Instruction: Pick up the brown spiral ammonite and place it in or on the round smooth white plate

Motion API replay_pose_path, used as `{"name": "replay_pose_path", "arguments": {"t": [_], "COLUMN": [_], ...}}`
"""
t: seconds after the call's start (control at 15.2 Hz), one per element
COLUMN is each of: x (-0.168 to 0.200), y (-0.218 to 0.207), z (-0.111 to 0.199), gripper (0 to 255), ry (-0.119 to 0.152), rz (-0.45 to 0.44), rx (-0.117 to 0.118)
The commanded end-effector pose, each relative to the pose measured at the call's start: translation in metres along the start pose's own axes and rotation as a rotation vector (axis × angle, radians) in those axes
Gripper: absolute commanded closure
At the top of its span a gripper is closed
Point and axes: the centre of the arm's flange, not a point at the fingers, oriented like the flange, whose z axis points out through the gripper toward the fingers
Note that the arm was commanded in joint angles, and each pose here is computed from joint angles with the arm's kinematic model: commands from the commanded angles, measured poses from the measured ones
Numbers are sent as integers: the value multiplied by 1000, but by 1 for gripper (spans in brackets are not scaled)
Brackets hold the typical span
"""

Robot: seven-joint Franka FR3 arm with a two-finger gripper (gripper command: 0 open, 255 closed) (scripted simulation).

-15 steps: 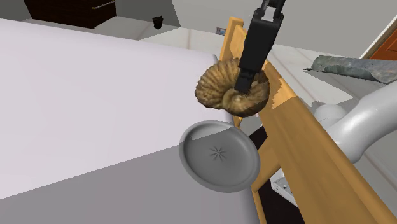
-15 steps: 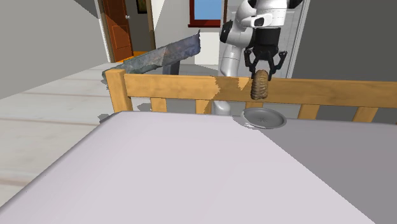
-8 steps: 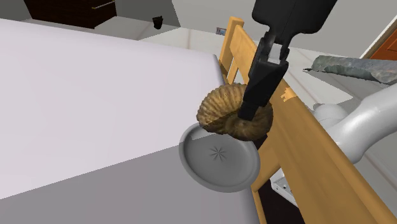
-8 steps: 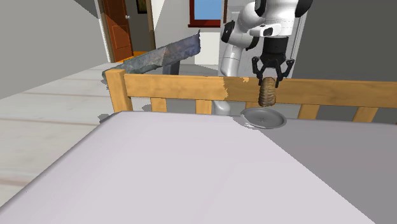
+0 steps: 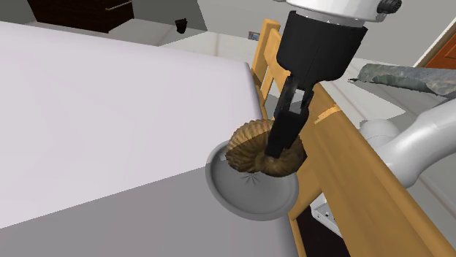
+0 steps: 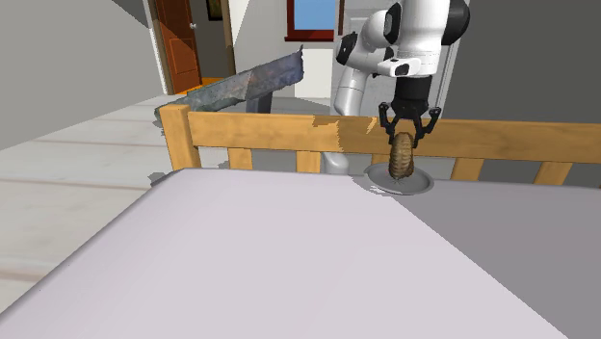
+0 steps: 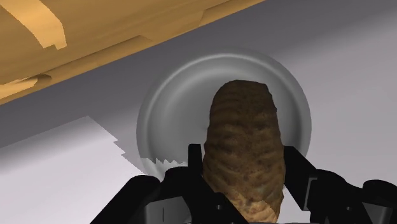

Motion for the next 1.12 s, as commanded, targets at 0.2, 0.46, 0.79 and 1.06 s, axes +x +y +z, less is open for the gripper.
{"name": "replay_pose_path", "arguments": {"t": [0.2, 0.46, 0.79, 1.06], "x": [1, 1, 1, 1], "y": [-1, -1, -1, -1], "z": [24, 24, 24, 24], "gripper": [255, 255, 0, 0], "ry": [1, 1, 1, 1], "rz": [0, 0, 0, 0], "rx": [0, 0, 0, 0]}}
